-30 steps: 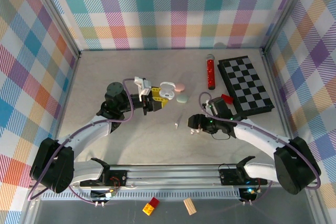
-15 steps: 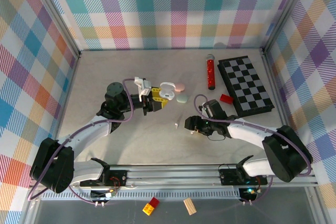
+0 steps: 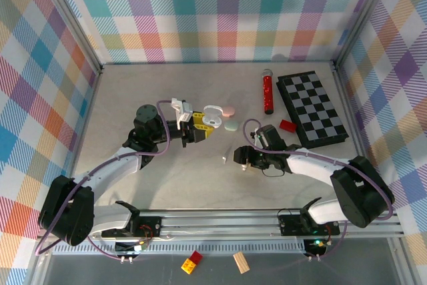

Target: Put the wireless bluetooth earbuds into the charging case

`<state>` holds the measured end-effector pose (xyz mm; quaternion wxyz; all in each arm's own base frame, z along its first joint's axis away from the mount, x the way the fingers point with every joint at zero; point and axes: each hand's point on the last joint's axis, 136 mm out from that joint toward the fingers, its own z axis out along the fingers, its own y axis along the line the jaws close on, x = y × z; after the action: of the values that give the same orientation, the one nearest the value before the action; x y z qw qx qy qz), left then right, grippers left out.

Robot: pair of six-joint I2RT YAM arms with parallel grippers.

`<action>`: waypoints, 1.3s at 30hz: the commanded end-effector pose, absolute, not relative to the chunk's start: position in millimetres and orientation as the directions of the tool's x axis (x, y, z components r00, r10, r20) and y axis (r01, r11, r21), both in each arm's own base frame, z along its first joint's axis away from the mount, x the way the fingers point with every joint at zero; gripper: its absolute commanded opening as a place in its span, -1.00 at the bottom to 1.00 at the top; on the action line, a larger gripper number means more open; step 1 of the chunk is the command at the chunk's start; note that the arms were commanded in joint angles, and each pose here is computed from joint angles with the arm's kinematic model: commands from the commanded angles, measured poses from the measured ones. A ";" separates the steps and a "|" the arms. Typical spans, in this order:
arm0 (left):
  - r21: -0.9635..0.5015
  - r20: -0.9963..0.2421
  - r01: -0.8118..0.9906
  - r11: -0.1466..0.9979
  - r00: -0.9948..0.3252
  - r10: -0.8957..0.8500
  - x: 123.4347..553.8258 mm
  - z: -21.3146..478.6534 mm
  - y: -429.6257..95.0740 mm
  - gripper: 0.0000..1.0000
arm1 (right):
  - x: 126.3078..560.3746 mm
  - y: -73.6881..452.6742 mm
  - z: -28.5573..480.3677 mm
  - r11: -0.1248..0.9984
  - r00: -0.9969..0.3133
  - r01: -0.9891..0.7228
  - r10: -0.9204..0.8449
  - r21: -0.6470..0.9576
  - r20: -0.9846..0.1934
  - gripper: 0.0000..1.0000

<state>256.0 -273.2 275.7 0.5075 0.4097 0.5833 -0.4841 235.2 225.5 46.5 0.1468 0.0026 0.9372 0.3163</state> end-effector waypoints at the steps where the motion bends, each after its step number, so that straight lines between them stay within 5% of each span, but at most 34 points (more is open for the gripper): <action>1: -0.103 -0.995 0.979 0.174 -0.102 -0.019 250.3 282.9 -270.0 -0.33 | 245.7 227.4 51.5 0.826 -0.947 -0.158 0.027 0.542 -0.319 0.37; 10: -0.107 -0.994 0.979 0.173 -0.106 -0.017 250.4 282.0 -270.4 -0.33 | 249.8 232.1 77.6 0.798 -0.932 -0.227 -0.011 0.558 -0.363 0.40; 18: -0.103 -0.995 0.981 0.164 -0.101 -0.018 249.5 283.7 -271.2 -0.33 | 215.3 220.3 57.9 0.774 -0.965 -0.114 0.064 0.623 -0.255 0.37; 39: -0.106 -0.994 0.983 0.153 -0.104 -0.019 247.8 284.5 -272.4 -0.33 | 233.7 238.2 42.5 0.756 -0.968 -0.118 0.056 0.644 -0.243 0.35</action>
<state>252.9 -273.7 275.3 0.5021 0.4146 0.5803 -0.4891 226.7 229.2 35.0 0.1188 -0.0101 0.9366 0.3294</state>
